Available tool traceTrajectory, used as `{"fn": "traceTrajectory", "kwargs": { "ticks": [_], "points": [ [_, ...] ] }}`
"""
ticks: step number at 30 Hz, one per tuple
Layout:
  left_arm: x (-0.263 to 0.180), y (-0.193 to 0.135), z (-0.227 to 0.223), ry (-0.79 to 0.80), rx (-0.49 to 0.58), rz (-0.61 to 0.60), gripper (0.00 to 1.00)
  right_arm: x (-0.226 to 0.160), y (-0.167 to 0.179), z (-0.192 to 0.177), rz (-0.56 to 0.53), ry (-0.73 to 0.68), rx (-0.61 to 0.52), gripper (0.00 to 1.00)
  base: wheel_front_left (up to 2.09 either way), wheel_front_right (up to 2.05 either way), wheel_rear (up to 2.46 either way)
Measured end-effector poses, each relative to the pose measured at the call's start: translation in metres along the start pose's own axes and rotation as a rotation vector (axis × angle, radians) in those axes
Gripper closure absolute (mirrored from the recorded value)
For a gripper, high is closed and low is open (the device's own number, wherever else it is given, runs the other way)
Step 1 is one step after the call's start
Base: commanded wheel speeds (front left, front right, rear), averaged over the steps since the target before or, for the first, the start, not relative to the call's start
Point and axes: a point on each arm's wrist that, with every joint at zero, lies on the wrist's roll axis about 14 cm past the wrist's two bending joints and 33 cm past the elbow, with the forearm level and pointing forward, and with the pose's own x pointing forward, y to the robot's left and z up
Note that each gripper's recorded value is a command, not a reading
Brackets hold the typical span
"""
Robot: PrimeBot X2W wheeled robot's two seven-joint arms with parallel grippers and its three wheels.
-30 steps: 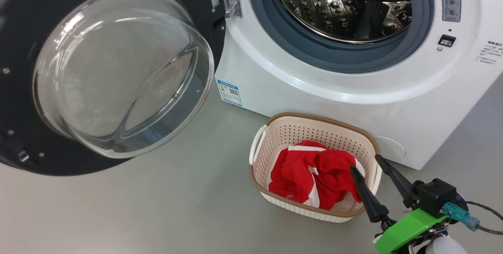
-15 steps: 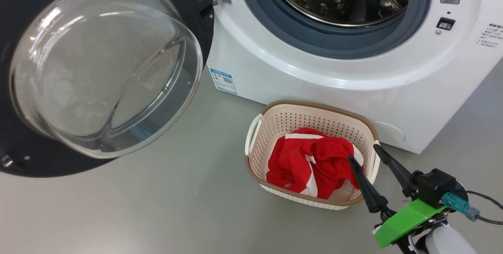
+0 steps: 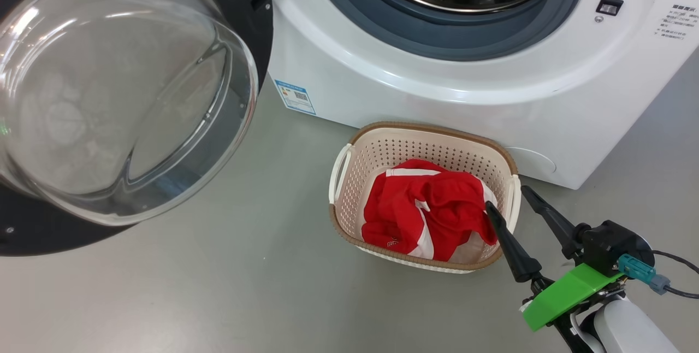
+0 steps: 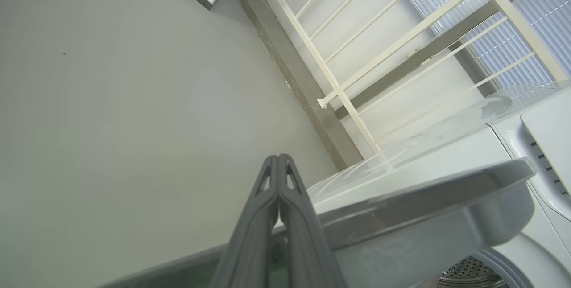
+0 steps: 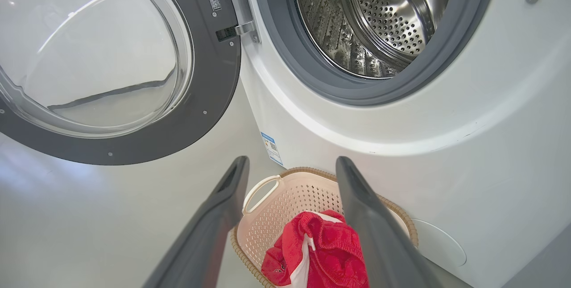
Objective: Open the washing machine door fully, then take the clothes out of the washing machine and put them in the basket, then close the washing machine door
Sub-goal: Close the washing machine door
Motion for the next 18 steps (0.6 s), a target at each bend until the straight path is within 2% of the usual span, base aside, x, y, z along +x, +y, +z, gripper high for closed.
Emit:
{"fn": "traceTrajectory", "kwargs": {
  "ticks": [7,18],
  "points": [
    [-0.001,-0.004,-0.009,0.076,-0.042,-0.026,1.0,0.0,-0.001,0.0,-0.001,0.002,-0.002,0.0,0.0,0.0,0.0],
    [-0.022,-0.032,-0.034,0.291,0.032,-0.151,1.0,0.001,0.005,0.01,0.008,-0.019,-0.013,0.0,0.0,0.0,0.0]
  ]
}}
